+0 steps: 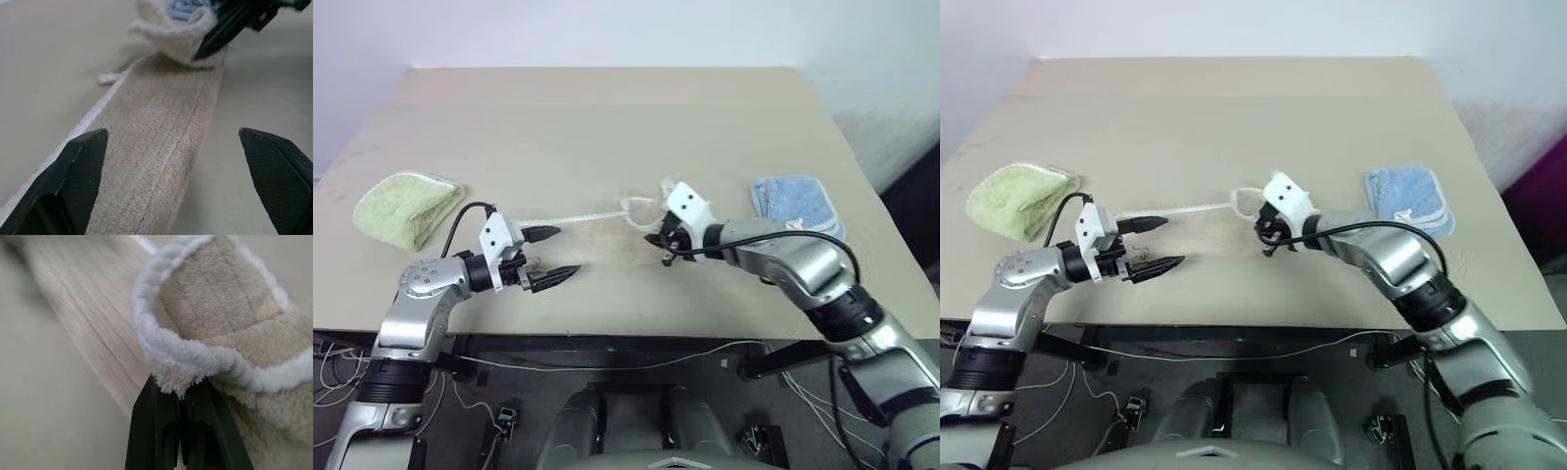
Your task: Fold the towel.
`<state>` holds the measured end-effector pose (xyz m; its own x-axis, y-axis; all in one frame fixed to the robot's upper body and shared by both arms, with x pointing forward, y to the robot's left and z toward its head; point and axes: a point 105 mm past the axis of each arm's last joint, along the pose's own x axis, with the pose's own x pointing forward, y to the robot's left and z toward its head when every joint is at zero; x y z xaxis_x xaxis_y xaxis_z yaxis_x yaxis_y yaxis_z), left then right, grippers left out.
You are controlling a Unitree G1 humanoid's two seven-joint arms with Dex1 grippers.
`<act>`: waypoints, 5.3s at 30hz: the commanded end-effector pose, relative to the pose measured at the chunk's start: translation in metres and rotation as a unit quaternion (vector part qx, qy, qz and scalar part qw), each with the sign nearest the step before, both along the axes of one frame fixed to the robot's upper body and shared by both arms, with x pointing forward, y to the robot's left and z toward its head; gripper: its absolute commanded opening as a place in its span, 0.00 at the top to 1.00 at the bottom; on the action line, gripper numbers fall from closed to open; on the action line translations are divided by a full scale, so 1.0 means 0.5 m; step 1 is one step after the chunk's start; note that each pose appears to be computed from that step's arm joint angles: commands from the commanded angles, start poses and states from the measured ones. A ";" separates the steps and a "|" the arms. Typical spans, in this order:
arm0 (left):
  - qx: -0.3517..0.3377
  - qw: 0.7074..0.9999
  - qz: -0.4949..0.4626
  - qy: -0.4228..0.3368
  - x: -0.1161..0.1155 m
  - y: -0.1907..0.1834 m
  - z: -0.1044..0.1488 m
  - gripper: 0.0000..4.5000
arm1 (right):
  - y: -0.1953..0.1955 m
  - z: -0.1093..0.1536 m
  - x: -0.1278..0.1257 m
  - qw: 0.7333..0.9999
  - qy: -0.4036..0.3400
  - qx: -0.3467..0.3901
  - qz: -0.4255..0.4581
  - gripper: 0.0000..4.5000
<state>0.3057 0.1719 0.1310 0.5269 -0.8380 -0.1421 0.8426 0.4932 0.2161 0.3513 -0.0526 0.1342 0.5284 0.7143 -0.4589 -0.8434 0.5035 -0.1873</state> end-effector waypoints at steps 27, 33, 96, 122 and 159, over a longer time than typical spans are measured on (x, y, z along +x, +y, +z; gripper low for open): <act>0.001 1.000 0.008 -0.021 -0.004 0.002 0.020 0.00 | 0.017 0.000 0.005 0.998 -0.034 -0.031 0.050 0.99; 0.003 1.000 0.006 -0.021 -0.003 0.002 0.021 0.00 | 0.011 0.000 0.001 0.997 -0.037 -0.038 0.055 0.99; -0.168 0.958 0.232 0.013 -0.031 0.119 0.066 0.00 | 0.027 0.149 -0.037 0.972 -0.146 0.139 0.120 1.00; -0.477 0.660 0.500 0.293 -0.093 0.111 -0.068 0.00 | -0.009 0.135 0.002 0.974 -0.142 0.137 0.112 1.00; -0.468 0.745 0.452 0.149 0.003 0.237 0.073 0.98 | -0.074 0.125 -0.035 0.978 -0.150 0.138 0.043 1.00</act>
<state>0.3086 0.2852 0.1408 0.9980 0.0375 -0.0516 -0.0636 0.6439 -0.7625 0.3341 -0.0843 0.1849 0.5250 0.8432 -0.1157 -0.8331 0.4814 -0.2726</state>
